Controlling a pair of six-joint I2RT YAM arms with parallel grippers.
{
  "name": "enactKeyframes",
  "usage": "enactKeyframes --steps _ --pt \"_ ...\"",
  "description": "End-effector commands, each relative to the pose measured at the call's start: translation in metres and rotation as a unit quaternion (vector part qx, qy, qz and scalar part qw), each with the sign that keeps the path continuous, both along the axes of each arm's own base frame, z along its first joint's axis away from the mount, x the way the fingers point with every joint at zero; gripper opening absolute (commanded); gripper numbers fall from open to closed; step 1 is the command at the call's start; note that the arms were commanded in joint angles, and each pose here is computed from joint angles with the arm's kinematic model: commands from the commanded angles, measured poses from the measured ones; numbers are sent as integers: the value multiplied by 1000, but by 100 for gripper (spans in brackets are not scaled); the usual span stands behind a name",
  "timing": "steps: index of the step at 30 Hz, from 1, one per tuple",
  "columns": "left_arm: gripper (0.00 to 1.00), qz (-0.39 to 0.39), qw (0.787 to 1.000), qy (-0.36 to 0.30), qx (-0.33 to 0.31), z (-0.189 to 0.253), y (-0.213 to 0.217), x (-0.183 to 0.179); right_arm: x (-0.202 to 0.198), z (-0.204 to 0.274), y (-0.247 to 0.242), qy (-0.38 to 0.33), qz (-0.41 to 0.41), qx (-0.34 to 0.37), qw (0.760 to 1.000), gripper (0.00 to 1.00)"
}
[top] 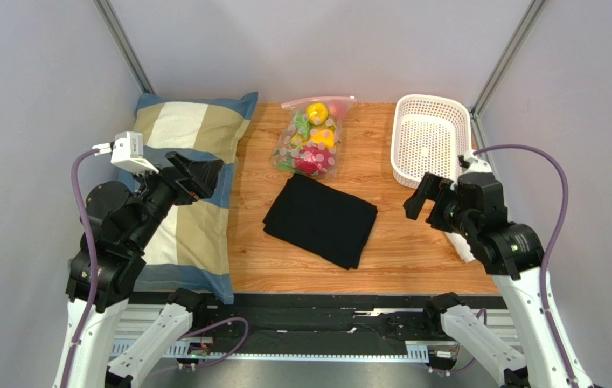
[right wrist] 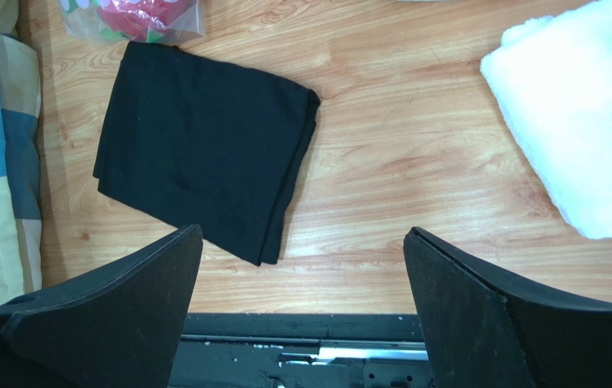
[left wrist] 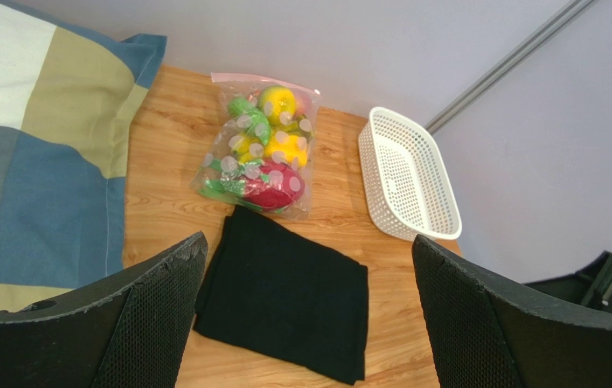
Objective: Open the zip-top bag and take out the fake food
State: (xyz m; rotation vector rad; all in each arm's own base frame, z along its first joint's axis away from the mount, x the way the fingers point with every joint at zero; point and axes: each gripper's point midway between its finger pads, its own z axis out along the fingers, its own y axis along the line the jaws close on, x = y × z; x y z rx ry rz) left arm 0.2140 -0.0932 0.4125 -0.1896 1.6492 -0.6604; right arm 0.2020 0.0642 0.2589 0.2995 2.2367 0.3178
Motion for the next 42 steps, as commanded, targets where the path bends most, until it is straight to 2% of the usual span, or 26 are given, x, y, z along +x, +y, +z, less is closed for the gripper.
enactKeyframes --steps 1,2,4,5,7,8,10,11,12,13,14,15,17,18,19,21,23,31,32,33,35,36,38,39,41,42 --pt "99 -9 999 27 35 -1 -1 2 70 20 23 -26 -1 16 1000 100" --pt "98 -12 998 38 43 -5 -2 3 86 23 30 -30 -7 30 999 100" --pt "97 -23 996 65 55 -14 -6 7 123 51 50 -83 10 62 995 100" --pt "96 -34 995 69 59 -16 -10 9 148 38 59 -70 7 64 995 100" --pt "93 -52 993 80 70 -21 -17 12 193 63 69 -120 -3 83 989 100" --pt "92 -52 992 90 70 -25 -18 14 221 37 75 -93 -13 75 993 100" --pt "89 -69 989 115 65 -35 -26 17 261 34 80 -89 -34 102 990 100" --pt "89 -77 987 128 65 -41 -30 20 282 61 86 -117 -36 123 985 100" --pt "88 -83 986 135 62 -44 -32 20 313 20 93 -79 -46 119 989 100" --pt "87 -93 983 146 55 -49 -37 19 328 17 96 -78 -54 126 987 100" --pt "86 -99 982 154 52 -52 -40 20 351 38 101 -105 -58 141 983 100" --pt "85 -107 980 161 46 -55 -43 20 376 0 106 -80 -71 138 985 100" --pt "81 -131 976 169 30 -59 -54 19 406 -12 111 -87 -79 162 980 100" --pt "80 -138 975 173 25 -62 -57 20 422 7 114 -113 -80 183 973 100" --pt "76 -143 974 176 22 -64 -60 21 439 -29 117 -91 -95 197 972 100" --pt "75 -145 972 182 26 -69 -61 24 461 -26 122 -122 -90 219 964 100" --pt "74 -140 971 190 35 -76 -60 30 476 -58 125 -115 -94 221 964 100" --pt "72 -156 964 205 65 -85 -68 50 506 -114 133 -130 -94 257 953 98" --pt "72 -156 962 211 70 -89 -68 55 507 -114 139 -134 -77 270 950 96" --pt "72 -156 962 212 75 -90 -68 56 511 -121 149 -140 -56 288 946 89" --pt "72 -159 961 213 82 -91 -70 62 514 -118 159 -157 -32 313 936 80" --pt "72 -162 960 212 84 -91 -71 64 515 -117 167 -165 -8 331 929 71" --pt "72 -168 960 208 84 -85 -75 72 515 -116 172 -171 4 347 922 67" --pt "72 -169 960 209 83 -85 -77 76 515 -113 174 -180 11 351 919 57" --pt "72 -169 960 213 72 -83 -82 87 516 -118 173 -182 12 356 917 47" --pt "72 -170 960 213 67 -83 -83 93 516 -109 175 -191 27 363 912 36"
